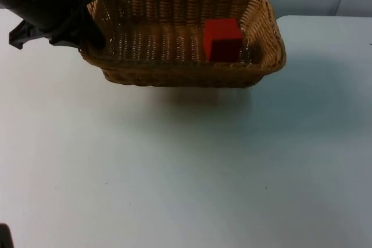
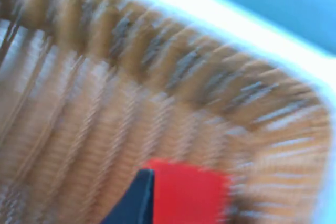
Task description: Pick up the basket with the left hand and place the cube into the basket with the right hand.
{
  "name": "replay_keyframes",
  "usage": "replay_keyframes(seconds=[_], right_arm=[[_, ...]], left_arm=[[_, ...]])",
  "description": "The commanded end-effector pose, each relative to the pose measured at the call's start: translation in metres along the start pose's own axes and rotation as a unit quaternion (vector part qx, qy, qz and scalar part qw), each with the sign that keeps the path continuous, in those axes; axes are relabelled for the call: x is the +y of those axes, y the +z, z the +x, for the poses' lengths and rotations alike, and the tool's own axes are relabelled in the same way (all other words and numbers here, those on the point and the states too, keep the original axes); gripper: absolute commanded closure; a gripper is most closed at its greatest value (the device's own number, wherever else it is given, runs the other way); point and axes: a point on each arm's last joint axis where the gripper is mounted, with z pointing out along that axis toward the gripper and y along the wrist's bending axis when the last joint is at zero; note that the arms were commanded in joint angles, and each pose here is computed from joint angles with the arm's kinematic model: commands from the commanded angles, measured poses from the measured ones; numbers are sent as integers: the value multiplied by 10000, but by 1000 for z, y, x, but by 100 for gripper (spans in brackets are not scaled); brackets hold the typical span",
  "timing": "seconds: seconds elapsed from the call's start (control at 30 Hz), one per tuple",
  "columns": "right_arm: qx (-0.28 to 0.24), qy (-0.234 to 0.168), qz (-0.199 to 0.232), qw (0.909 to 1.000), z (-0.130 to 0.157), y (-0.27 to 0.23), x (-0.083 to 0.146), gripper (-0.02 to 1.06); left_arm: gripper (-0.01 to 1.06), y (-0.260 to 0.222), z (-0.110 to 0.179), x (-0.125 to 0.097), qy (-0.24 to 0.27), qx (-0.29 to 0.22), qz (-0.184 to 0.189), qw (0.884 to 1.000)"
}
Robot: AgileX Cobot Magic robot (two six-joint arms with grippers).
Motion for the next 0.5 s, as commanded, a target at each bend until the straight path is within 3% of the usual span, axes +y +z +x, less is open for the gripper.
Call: replay_keyframes(seconds=[0.0, 0.1, 0.13, 0.17, 0.33, 0.37, 0.47], right_arm=[[-203, 360, 233, 9989, -12, -30, -28, 0], [-10, 983, 453, 9941, -11, -67, -73, 6], [-10, 983, 453, 9941, -11, -67, -73, 6], [81, 1198, 526, 9914, -9, -77, -88, 13], [153, 2335, 900, 9681, 4, -132, -152, 67], [153, 2335, 900, 9681, 4, -132, -152, 67], [96, 2602, 1158, 9585, 11, -157, -173, 101]], left_arm=[[105, -5, -5, -7, -119, -173, 125, 9997], [105, -5, -5, -7, -119, -182, 120, 9997], [105, -5, -5, -7, -119, -182, 120, 9997], [105, -5, -5, -7, -119, -182, 120, 9997], [105, -5, -5, -7, -119, -182, 120, 9997], [105, -5, -5, -7, -119, -182, 120, 9997], [105, -5, -5, -7, -119, -182, 120, 9997]])
